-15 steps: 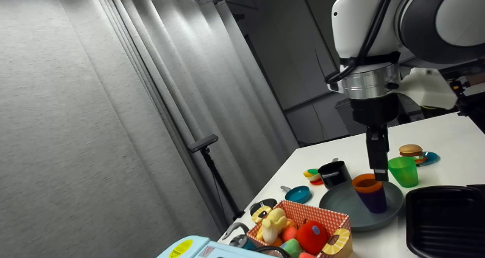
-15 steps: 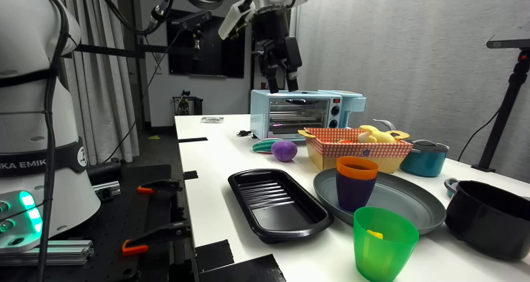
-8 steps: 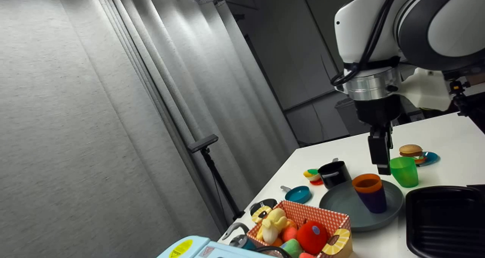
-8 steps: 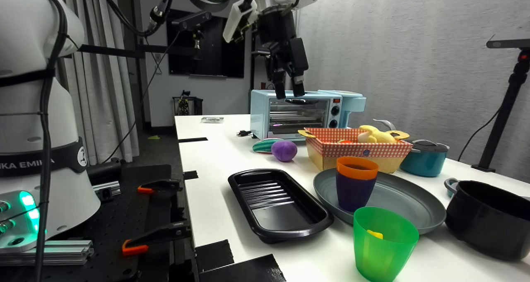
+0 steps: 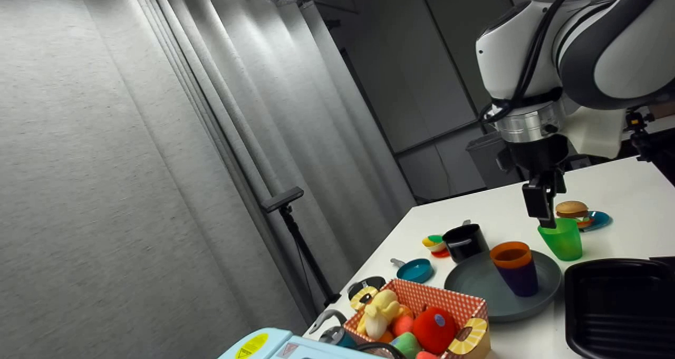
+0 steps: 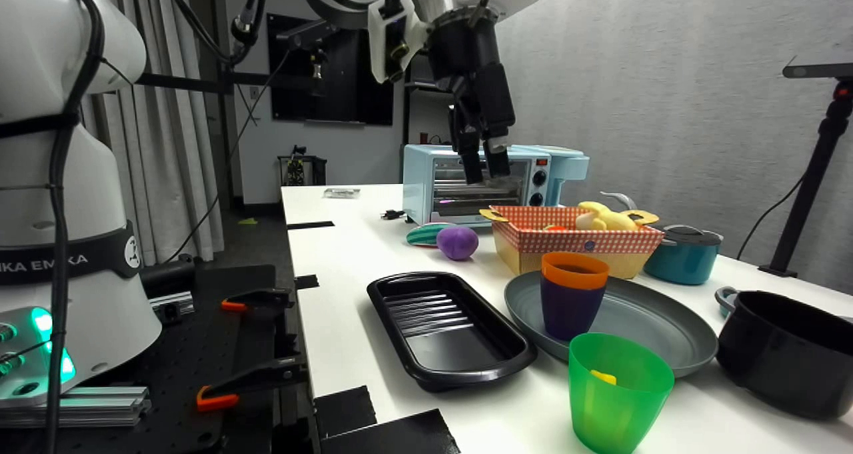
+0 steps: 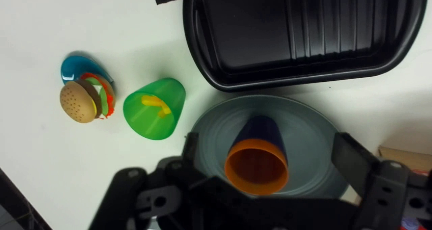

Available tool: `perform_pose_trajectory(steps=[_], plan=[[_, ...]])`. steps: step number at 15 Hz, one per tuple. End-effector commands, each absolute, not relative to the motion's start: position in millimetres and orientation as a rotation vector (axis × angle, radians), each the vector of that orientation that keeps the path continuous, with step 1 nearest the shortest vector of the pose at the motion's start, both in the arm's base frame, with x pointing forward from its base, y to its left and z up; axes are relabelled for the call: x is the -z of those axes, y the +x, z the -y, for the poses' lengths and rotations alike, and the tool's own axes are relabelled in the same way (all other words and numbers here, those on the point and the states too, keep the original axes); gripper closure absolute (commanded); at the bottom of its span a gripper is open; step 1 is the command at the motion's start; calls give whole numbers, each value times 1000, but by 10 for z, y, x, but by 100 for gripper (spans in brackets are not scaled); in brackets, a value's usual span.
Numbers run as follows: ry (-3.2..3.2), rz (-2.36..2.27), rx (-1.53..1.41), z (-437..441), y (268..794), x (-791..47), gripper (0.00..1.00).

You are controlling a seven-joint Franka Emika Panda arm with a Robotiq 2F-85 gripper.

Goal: Put the green cup inside the orange cup

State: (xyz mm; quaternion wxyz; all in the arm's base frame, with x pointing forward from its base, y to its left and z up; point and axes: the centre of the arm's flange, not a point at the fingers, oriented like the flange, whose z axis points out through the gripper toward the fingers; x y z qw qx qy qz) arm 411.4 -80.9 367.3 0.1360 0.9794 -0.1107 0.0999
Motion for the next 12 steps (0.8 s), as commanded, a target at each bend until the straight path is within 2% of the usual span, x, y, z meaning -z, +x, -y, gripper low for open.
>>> perform_pose_trajectory(steps=[1, 12], plan=[[2778, 465, -268, 1140, 4157, -3537, 0], [2780, 546, -234, 1319, 4062, -3513, 0]])
